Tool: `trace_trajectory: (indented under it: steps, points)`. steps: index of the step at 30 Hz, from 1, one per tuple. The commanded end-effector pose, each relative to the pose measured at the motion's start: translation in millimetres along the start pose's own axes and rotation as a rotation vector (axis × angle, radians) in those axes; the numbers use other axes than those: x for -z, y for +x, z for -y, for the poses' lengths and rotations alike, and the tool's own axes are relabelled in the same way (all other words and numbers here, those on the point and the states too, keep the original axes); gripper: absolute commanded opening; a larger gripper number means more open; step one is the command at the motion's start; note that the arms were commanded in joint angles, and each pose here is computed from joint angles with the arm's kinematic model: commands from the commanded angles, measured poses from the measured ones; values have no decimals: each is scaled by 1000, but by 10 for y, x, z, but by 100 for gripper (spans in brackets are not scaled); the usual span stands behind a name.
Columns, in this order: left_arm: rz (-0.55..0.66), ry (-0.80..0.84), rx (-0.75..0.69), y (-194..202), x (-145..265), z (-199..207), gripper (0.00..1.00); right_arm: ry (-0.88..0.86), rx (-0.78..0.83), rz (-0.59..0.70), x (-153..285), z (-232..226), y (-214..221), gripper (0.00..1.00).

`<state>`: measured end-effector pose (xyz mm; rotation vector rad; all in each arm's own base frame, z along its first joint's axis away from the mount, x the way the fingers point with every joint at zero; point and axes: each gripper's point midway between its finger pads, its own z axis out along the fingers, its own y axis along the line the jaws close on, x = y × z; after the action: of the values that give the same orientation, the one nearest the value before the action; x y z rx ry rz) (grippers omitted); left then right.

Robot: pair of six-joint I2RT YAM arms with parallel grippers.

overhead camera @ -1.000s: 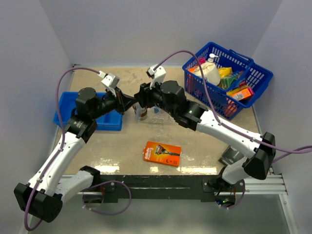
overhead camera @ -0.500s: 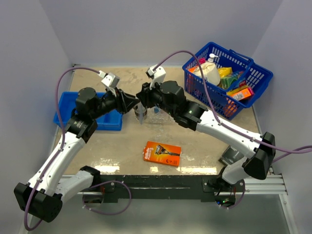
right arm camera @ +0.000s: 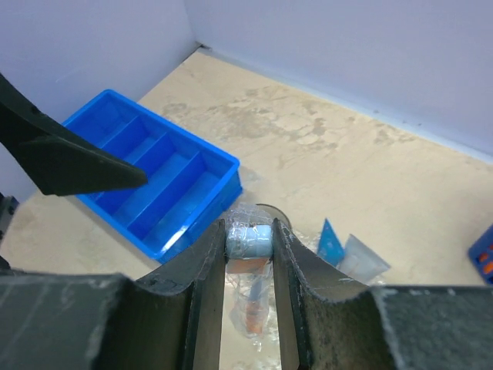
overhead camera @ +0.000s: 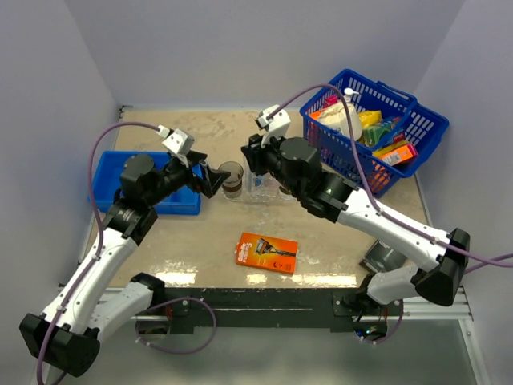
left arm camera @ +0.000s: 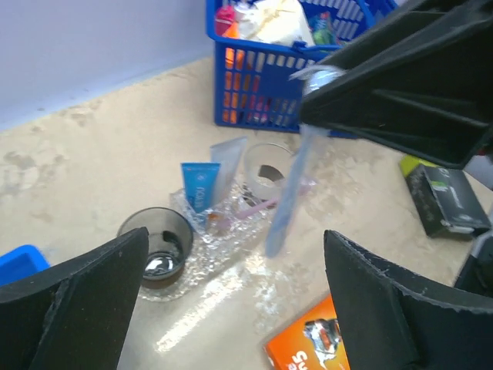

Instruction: Prepare toiletry sets of a toothbrush and toothpaste on the tray

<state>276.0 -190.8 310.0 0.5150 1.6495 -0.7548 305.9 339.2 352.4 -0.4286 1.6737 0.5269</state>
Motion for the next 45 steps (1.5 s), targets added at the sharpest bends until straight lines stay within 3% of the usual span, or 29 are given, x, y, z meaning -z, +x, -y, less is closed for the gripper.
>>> trace_trajectory:
  steps: [1,4,7,13,22,30,45]
  points:
    - [115,-163,-62,-237,97,-253,100,65,57,113,178,183,-302,15]
    - [148,-328,-40,-290,196,-575,100,59,92,138,238,212,-313,15]
    - [141,-387,-5,-327,212,-852,100,16,143,175,313,186,-317,14]
    - [57,-433,125,104,71,-1209,100,-65,234,233,359,78,-309,15]
    - [45,-446,116,182,75,-1246,100,-160,335,251,187,-156,-99,15]
    - [28,-440,117,228,57,-1253,100,-194,392,191,-89,-308,184,16]
    - [12,-417,117,270,25,-1230,100,-161,482,177,-305,-269,437,17]
